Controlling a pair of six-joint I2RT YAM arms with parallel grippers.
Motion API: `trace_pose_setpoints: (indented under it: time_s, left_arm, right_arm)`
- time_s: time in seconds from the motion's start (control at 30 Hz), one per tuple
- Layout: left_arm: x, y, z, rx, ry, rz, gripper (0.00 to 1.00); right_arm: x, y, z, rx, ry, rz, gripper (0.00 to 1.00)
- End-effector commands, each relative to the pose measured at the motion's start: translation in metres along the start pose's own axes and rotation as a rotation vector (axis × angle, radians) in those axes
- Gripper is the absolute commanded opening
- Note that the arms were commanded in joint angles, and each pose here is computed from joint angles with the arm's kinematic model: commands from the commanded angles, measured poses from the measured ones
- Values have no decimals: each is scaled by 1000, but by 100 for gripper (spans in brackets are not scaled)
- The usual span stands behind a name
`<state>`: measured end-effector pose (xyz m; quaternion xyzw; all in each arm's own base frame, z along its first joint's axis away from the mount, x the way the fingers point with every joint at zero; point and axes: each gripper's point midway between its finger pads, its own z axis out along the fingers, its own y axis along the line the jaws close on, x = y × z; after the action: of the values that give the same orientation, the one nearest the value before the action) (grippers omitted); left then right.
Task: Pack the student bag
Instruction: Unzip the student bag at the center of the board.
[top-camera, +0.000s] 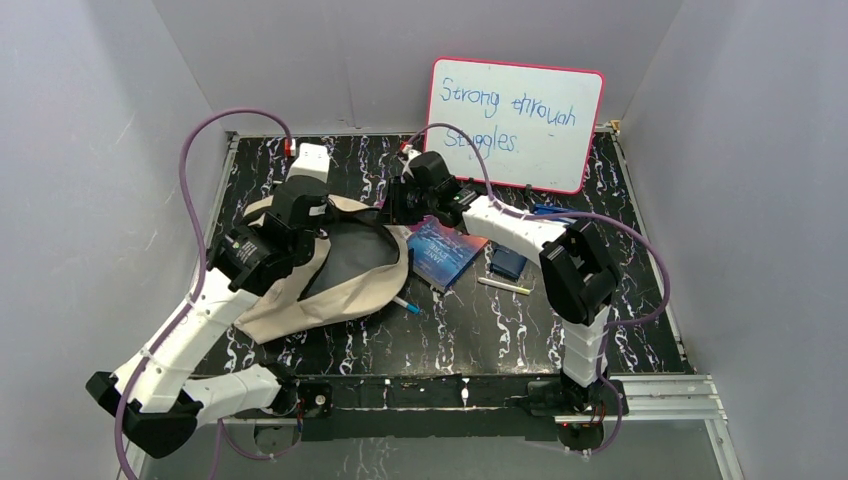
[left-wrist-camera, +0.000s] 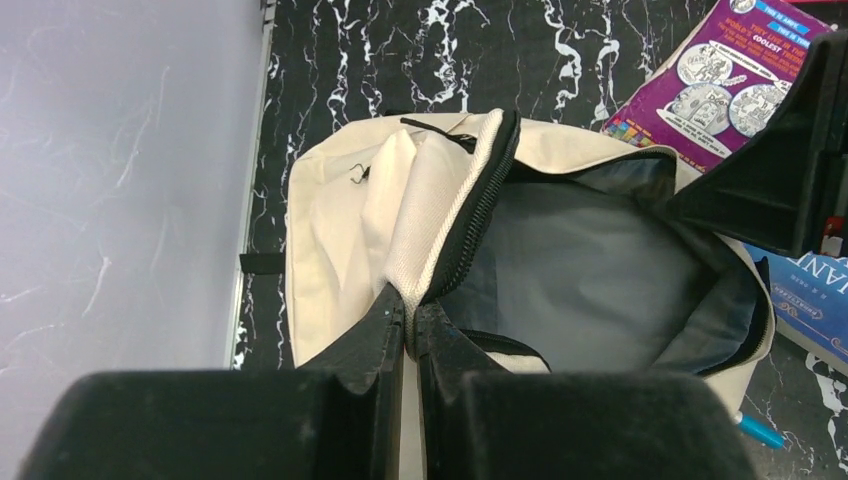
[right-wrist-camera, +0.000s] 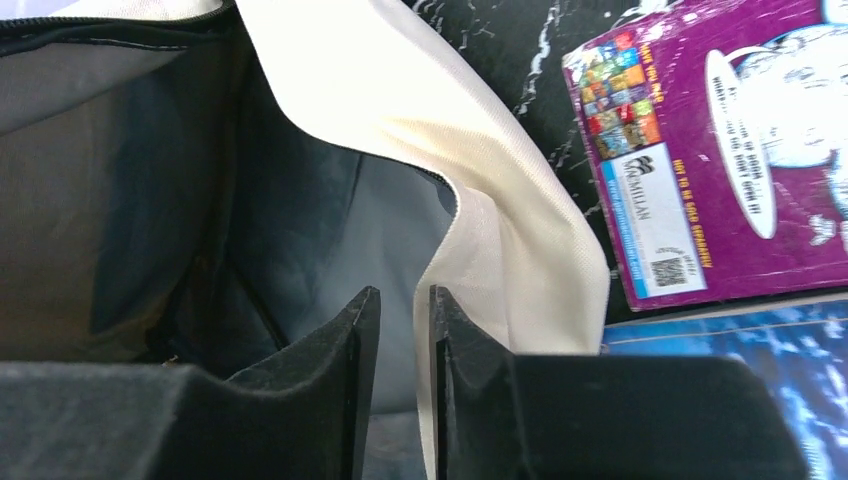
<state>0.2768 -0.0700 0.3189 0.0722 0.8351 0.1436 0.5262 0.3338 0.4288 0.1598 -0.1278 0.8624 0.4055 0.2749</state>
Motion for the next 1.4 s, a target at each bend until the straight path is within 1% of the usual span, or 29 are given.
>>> trace_pose_setpoints:
  time_s: [0.0, 0.17, 0.3, 0.37, 0.47, 0.57, 0.7, 0.77, 0.87, 0.9, 1.0, 1.03, 1.1, 1.2, 1.3, 1.37]
  left_arm:
    - [-3, 4, -6, -3, -47, -98, 0]
    - [22, -18, -3, 92, -2, -124, 0]
    - [39, -41, -2, 199, 14, -145, 0]
    - [43, -49, -1, 236, 18, -150, 0]
    - [48, -53, 1, 247, 20, -157, 0]
    - [49, -54, 5, 235, 21, -147, 0]
    - [39, -57, 9, 236, 4, -121, 0]
    - [34, -59, 12, 241, -3, -108, 0]
    - [29, -65, 14, 257, -12, -95, 0]
    - [28, -66, 15, 258, -12, -93, 0]
    - [29, -66, 17, 257, -9, -88, 0]
    - [29, -66, 17, 256, -8, -88, 0]
    - [30, -67, 17, 261, -7, -87, 0]
    - [30, -67, 17, 265, -6, -87, 0]
    - [30, -67, 17, 264, -7, -86, 0]
    - [30, -66, 17, 263, -6, -85, 0]
  right_arm:
    - [-21, -2, -25, 40, -88, -125, 37]
    - [-29, -53, -67, 173, -141, -121, 48]
    - [-32, -94, -99, 259, -135, -108, 52]
    - [-28, -107, -111, 260, -108, -100, 53]
    - [-17, -100, -119, 168, -73, -124, 55]
    - [-1, -82, -120, 44, -48, -121, 58]
    - [23, -54, -115, -127, 12, -18, 58]
    - [31, -37, -109, -177, 22, 9, 60]
    - [34, -13, -102, -219, 11, 36, 67]
    - [33, -7, -100, -233, 1, 43, 74]
    - [28, 13, -96, -277, -30, 62, 87]
    - [26, 17, -94, -284, -40, 65, 91]
    - [24, 25, -88, -280, -46, 61, 95]
    - [25, 26, -71, -224, -18, 53, 96]
    - [26, 19, -49, -151, -13, 46, 93]
    - [26, 12, -35, -91, -15, 33, 87]
